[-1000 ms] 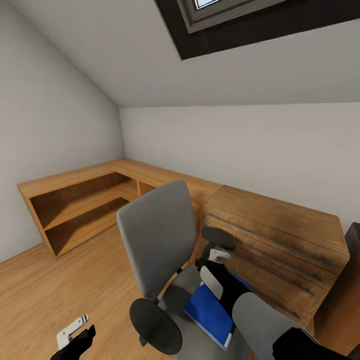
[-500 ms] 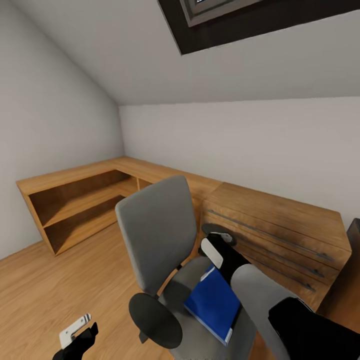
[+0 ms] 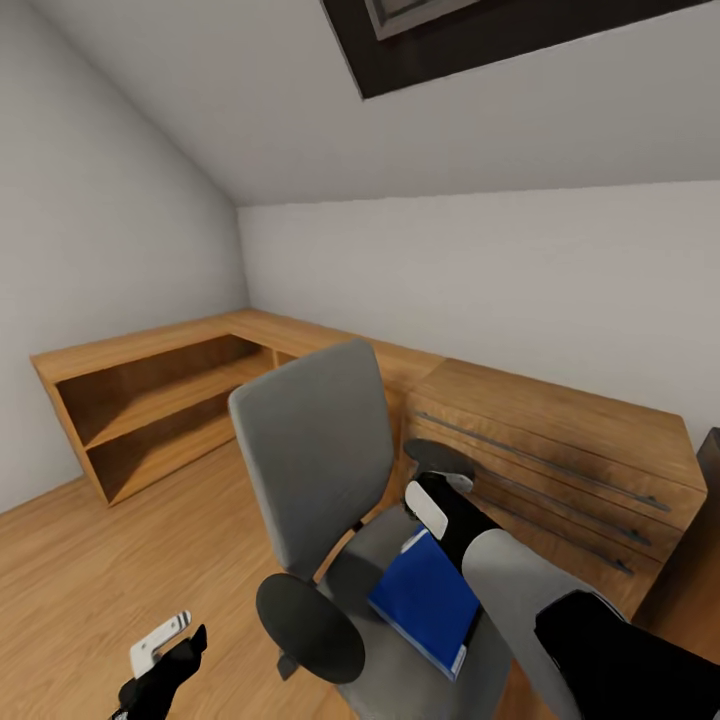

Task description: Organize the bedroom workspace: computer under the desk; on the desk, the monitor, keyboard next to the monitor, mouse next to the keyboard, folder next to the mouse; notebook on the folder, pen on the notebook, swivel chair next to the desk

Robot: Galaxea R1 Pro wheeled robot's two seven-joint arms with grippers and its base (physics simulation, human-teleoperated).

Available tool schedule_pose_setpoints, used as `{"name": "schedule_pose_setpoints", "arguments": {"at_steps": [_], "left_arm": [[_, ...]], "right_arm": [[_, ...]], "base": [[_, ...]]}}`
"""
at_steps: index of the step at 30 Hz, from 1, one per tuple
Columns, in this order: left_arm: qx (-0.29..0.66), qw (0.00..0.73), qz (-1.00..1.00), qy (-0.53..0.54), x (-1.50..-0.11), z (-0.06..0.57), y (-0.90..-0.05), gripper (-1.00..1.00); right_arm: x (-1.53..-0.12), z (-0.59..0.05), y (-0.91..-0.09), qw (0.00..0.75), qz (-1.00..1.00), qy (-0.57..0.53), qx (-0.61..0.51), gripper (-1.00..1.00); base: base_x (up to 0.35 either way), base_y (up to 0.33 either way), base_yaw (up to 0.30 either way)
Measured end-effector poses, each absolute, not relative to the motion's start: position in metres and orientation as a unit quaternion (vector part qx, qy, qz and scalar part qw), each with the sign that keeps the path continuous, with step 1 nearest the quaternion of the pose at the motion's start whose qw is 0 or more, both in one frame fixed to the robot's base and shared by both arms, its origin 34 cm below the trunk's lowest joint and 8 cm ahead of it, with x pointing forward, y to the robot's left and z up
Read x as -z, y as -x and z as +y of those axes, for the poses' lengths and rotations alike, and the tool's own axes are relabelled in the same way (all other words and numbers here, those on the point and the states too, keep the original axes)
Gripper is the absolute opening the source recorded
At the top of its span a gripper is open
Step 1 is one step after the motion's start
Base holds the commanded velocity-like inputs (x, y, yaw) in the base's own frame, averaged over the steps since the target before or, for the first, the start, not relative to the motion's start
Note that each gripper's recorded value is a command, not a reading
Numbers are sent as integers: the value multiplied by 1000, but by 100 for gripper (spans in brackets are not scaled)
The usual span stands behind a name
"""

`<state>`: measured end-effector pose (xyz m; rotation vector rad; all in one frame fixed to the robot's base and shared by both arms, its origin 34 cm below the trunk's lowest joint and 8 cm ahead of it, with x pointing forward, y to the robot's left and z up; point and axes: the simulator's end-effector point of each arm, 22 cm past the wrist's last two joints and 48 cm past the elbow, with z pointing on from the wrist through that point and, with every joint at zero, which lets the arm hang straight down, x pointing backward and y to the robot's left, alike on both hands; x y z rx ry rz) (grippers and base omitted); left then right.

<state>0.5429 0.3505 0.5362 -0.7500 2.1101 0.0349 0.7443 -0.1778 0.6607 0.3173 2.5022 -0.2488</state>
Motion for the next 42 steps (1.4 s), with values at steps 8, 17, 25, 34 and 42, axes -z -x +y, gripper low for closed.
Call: {"name": "schedule_pose_setpoints", "arguments": {"at_steps": [8,17,25,34,42], "left_arm": [[79,425,853,291,-632,348,-574,100],[86,409,837,355,-656,405,-576,100],[86,399,841,356,-643,392,-573,100],[82,399,842,354,-642,392,-573,100],[68,412,845,335,-648,390,-576,100]], "right_arm": [[-644,-167,-745,304,943,-113,70,100],[-641,-155,-752,322,939,-113,38,100],[-642,-160,-754,330,935,-121,45,100],[-640,-161,-754,329,935,-122,46,100],[-639,-161,-753,329,935,-122,47,100]], "base": [[0,0,0],[0,0,0],[0,0,76],[0,0,154],[0,0,5]]}}
